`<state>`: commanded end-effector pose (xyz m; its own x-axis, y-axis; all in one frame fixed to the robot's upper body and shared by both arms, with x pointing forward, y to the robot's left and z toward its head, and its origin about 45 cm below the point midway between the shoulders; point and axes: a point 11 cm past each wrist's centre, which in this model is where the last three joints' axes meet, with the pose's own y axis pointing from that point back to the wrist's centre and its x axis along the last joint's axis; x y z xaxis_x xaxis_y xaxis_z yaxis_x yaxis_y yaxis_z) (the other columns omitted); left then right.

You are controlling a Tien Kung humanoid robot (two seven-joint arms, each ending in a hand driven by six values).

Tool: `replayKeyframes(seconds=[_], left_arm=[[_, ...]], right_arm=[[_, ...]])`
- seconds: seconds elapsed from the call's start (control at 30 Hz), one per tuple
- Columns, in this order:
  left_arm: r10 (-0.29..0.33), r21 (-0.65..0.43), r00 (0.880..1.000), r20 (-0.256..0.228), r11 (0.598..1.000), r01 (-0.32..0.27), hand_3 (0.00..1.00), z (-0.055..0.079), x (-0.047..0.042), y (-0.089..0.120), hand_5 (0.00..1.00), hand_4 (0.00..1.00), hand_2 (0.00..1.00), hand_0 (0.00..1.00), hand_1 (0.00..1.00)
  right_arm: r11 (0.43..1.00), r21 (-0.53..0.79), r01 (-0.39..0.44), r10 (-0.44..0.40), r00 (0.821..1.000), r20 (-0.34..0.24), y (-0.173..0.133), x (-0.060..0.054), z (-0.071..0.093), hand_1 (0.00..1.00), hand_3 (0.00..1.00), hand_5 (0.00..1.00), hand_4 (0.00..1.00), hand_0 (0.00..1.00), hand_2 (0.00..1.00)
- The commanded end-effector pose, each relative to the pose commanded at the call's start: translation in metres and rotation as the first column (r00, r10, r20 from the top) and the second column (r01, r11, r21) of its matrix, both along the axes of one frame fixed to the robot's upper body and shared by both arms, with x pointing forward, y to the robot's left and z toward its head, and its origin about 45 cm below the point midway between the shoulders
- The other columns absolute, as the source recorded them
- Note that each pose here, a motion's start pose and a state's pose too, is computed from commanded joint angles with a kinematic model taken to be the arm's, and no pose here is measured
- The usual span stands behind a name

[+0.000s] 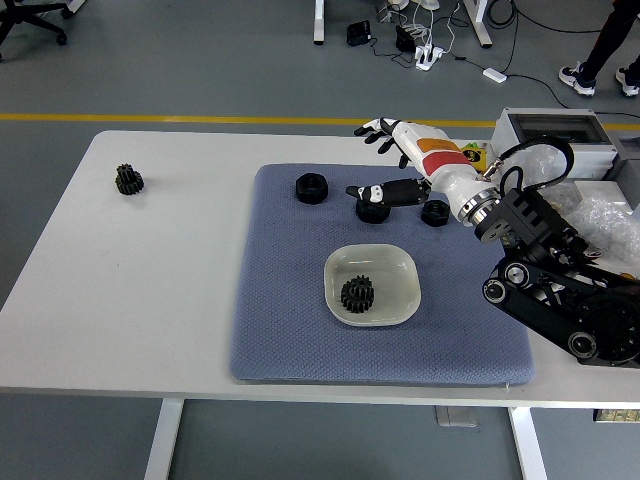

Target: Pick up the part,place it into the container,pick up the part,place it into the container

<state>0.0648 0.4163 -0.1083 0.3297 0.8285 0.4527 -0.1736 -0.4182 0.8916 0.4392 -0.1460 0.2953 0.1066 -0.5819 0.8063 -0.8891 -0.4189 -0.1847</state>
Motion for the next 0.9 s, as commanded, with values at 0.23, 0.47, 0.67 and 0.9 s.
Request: replayKeyframes(seconds=[0.23,0.47,0.67,0.9], left_arm=[[0.012,0.000,1.000,0.011,1.000,-0.012,0.552,0.000,0.0016,-0.001,0.478,0.586,0.612,0.649,0.659],[0.009,0.003,1.000,0.011,1.000,-0.009,0.552,0.000,0.0020,0.000,0.478,0.586,0.612,0.649,0.658],[0.008,0.005,1.000,0.009,1.000,-0.008,0.551,0.000,0.0010,0.000,0.479,0.586,0.611,0.646,0.657],[0.001,0.008,1.000,0.008,1.000,-0.001,0.552,0.000,0.0025,0.000,0.476,0.586,0.611,0.647,0.656]], right_arm=[[0.960,0.255,-0.114,0.136,0.988,-0.067,-0.017,-0.012,-0.002,0.785,0.860,0.940,0.998,0.772,0.829],[0.860,0.507,0.058,0.034,0.985,-0.171,-0.070,-0.010,-0.002,0.786,0.853,0.963,0.998,0.773,0.826],[0.700,0.664,0.263,-0.051,0.946,-0.321,-0.119,-0.018,-0.022,0.788,0.848,0.972,0.998,0.774,0.825],[0.498,0.764,0.411,-0.172,0.910,-0.377,-0.162,-0.045,-0.049,0.777,0.818,0.956,0.998,0.763,0.824]])
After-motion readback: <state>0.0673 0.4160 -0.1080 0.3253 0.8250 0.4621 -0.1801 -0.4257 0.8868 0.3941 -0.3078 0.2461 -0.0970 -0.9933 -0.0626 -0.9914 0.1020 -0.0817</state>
